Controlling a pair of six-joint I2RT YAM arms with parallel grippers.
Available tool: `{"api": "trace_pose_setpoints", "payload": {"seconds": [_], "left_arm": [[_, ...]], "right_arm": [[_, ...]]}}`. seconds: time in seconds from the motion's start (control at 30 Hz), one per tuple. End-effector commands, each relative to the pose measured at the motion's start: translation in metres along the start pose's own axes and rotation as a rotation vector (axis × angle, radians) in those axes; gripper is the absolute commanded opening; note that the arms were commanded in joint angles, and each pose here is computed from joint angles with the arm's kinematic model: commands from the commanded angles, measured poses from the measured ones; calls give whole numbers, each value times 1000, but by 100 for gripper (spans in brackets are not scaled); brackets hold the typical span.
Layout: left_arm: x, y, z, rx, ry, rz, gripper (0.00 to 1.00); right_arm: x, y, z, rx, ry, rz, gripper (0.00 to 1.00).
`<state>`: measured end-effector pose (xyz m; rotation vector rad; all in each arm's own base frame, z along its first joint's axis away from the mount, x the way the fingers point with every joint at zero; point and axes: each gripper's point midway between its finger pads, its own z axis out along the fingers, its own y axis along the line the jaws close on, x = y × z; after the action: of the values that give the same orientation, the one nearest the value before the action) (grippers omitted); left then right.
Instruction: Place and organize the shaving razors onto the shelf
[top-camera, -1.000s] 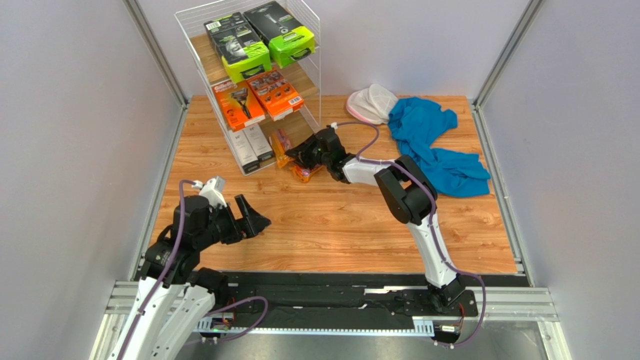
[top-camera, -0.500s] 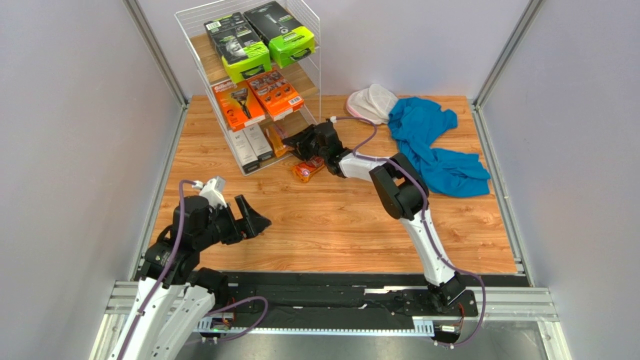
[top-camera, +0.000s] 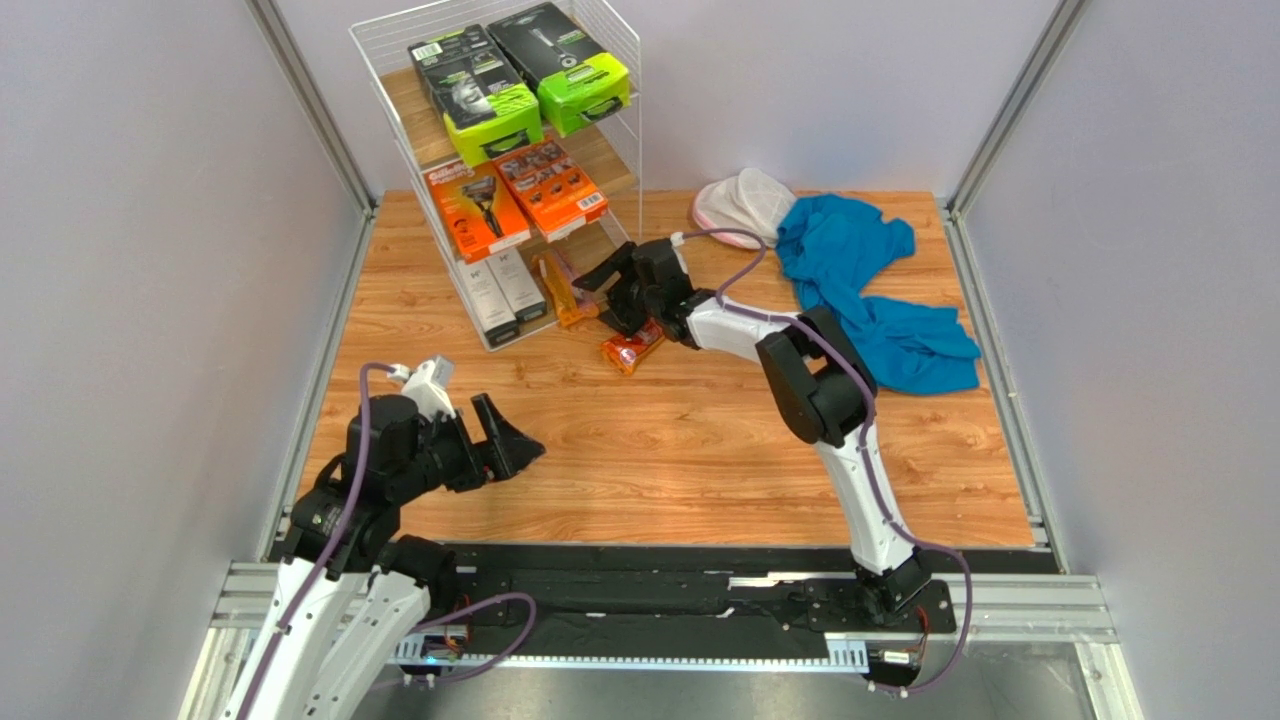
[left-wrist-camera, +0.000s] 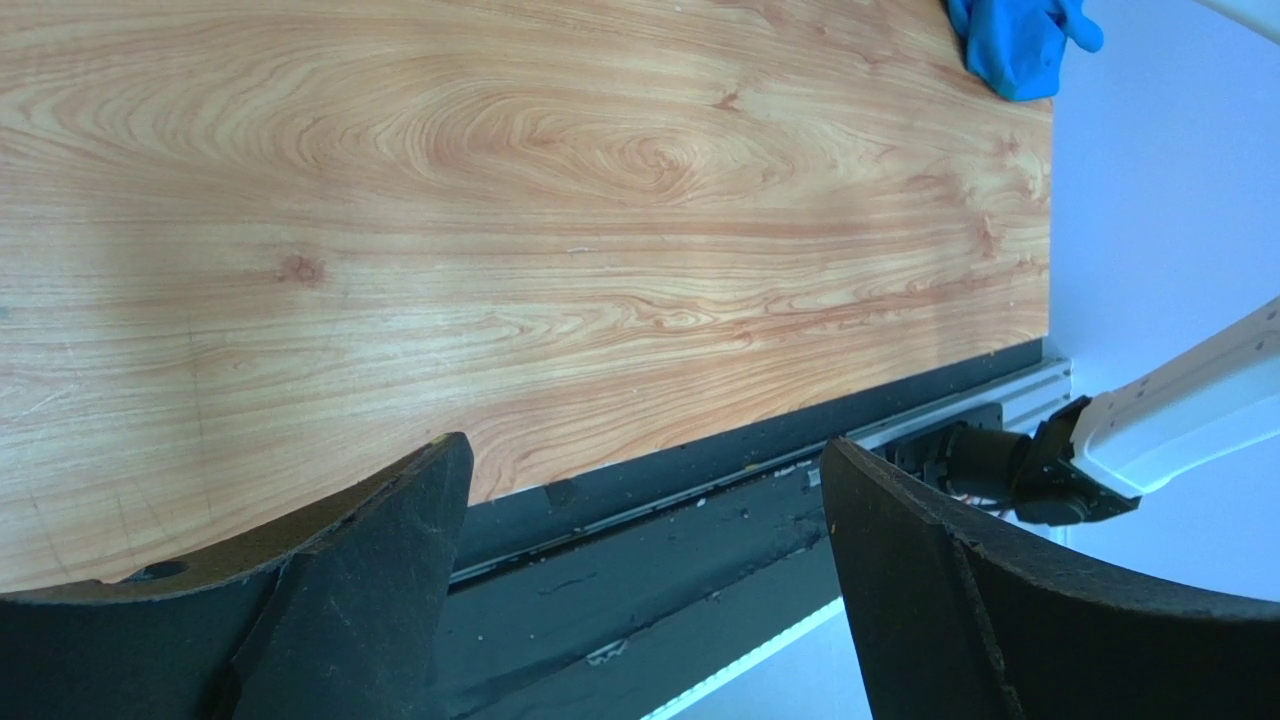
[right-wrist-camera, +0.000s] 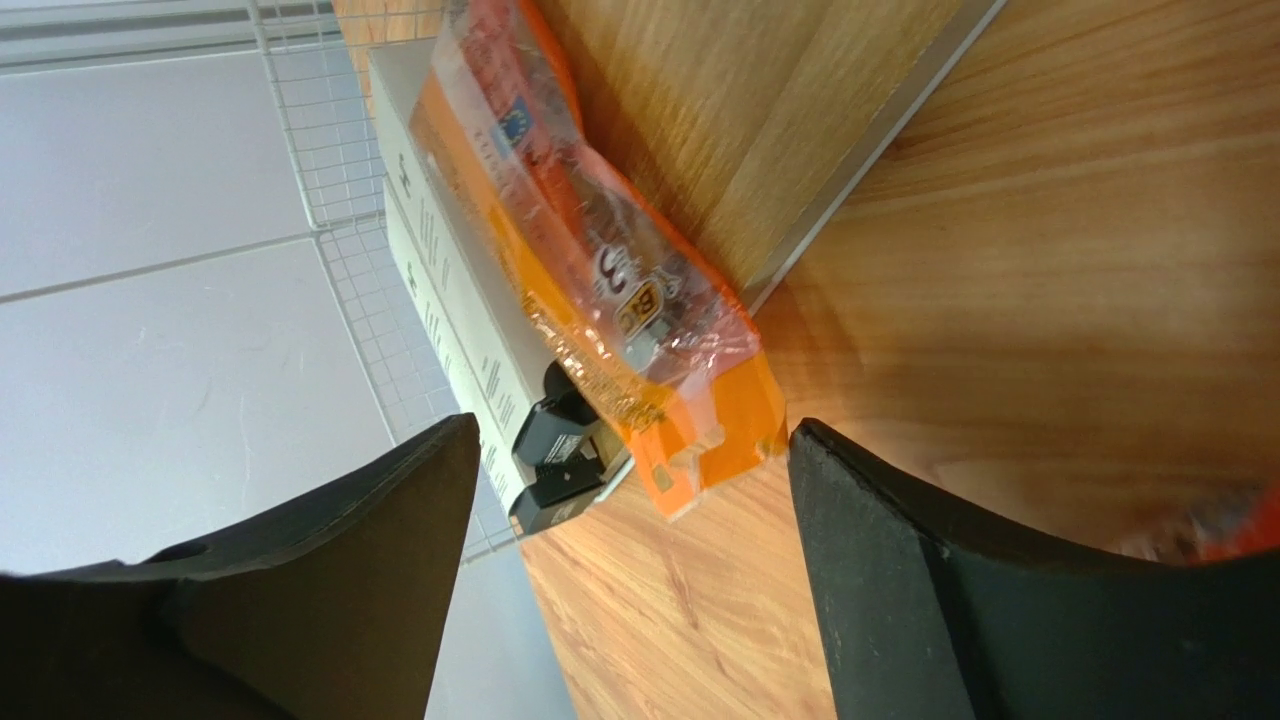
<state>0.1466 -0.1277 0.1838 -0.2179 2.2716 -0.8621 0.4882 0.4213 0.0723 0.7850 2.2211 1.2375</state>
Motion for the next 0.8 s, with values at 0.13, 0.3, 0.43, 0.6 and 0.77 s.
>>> {"api": "trace_pose_setpoints", "payload": {"seconds": [0.13,0.3,0.43,0.6,0.77], "left_arm": [[-4,-6,-1,35,-19,23,94],[-8,-10,1,49,-25,44,94],[-16,-14,5,47,-14,85,94],[-34,-30,15,82,-4,133,94],[-43,-45,12,129,-9,160,93]], "right_arm": [[-20,39,-54,-8,-88,-125,82],[-6,35,-88,-20,-60,-192,82],[-2,48,-135,-37,-75,-266,82],[-17,11,-160,105,-155,-309,83],[-27,-41,-140,301,-116,-309,83]]}}
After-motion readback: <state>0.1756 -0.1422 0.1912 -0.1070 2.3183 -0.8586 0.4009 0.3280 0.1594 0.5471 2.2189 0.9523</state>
